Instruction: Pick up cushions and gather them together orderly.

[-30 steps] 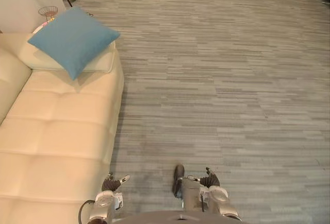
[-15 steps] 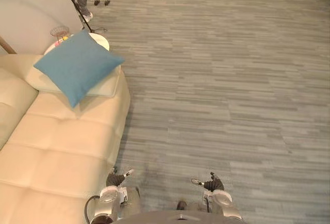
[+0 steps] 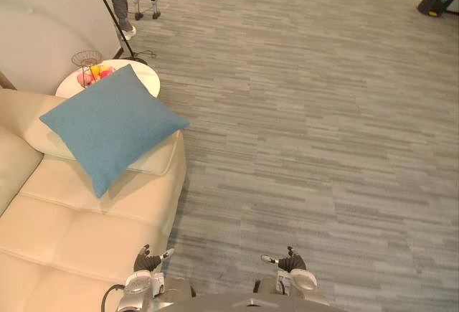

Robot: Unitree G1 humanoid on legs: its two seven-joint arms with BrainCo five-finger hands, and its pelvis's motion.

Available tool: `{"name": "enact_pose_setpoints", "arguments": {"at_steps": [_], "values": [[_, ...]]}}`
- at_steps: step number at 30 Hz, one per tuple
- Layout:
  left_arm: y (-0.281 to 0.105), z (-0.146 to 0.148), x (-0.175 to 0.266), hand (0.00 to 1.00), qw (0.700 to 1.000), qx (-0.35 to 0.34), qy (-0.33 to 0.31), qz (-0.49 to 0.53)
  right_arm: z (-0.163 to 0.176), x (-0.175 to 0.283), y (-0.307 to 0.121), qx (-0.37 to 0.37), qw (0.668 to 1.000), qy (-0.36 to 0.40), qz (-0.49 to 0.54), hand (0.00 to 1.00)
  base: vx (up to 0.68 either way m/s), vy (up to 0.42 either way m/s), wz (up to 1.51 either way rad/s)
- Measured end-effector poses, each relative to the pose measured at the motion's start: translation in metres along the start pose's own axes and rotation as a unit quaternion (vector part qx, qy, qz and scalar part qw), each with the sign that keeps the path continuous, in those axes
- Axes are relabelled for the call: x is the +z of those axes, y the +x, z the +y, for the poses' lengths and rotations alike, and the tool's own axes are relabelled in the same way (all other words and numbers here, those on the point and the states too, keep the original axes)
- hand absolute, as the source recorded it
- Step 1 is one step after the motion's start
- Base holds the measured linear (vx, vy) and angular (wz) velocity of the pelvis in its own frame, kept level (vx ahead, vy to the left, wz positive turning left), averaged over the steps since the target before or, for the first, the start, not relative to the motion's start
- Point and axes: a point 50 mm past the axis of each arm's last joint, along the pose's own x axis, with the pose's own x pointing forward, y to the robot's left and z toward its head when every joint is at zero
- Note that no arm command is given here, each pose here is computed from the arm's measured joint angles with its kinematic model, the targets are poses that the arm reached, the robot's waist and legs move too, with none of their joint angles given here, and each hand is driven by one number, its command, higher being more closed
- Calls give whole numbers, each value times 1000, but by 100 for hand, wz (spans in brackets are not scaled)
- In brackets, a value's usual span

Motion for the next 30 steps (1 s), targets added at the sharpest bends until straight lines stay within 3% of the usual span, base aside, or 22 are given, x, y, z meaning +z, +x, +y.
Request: {"name": "enact_pose_setpoints", "arguments": {"at_steps": [14, 21, 24, 30], "values": [[-5, -23, -4, 0, 999, -15, -42, 9, -27, -9, 1, -36, 999, 5, 12, 0, 338, -252, 72], [-3, -20, 7, 0, 999, -10, -52, -14, -18, -5, 1, -26, 1000, 14, 5, 0, 224, 42, 56], [1, -4, 15, 0, 999, 6, -34, -28, -4, -8, -1, -15, 999, 41, 16, 0, 230, 129, 57], [0, 9, -8, 0, 999, 21, -22, 15, -2, -16, -2, -12, 999, 38, 36, 0, 165, 82, 32]]}}
